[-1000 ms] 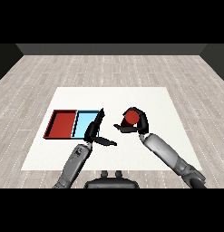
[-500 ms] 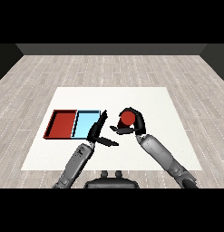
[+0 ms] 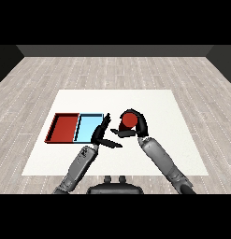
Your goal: Pick the red can and put it in the red box
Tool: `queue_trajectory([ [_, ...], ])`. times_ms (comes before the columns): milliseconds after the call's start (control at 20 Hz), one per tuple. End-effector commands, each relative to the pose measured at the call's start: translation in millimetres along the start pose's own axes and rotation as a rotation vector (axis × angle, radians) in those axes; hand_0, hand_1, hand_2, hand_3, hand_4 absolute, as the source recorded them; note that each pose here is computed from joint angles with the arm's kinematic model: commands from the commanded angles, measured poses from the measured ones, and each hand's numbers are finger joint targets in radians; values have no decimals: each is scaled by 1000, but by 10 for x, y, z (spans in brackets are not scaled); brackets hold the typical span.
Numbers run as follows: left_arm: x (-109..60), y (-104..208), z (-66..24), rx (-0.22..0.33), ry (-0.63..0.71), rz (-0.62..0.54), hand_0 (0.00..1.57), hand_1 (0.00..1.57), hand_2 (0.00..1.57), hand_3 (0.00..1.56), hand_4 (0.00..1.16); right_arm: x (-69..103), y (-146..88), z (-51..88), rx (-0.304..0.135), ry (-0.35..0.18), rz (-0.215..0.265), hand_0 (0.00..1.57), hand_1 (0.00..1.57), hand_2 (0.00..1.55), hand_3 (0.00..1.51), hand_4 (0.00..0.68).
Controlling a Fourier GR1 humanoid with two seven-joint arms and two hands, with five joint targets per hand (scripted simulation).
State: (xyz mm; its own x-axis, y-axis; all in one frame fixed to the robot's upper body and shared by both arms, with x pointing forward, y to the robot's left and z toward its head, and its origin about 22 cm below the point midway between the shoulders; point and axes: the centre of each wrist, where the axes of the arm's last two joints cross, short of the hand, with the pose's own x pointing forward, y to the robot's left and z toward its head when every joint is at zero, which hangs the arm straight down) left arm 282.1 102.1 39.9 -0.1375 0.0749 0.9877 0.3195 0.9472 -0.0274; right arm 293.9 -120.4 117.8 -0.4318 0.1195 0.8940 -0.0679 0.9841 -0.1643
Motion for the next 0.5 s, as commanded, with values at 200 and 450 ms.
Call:
queue_trajectory([
  [200,5,0,176,-6,-8,18,0,0,0,0,0,224,124,137,25,9,-26,1476,1476,1441,1369,561],
  [450,75,-198,16,-10,24,40,0,0,0,0,0,451,396,-64,39,-15,-52,1470,1470,1430,1372,546],
])
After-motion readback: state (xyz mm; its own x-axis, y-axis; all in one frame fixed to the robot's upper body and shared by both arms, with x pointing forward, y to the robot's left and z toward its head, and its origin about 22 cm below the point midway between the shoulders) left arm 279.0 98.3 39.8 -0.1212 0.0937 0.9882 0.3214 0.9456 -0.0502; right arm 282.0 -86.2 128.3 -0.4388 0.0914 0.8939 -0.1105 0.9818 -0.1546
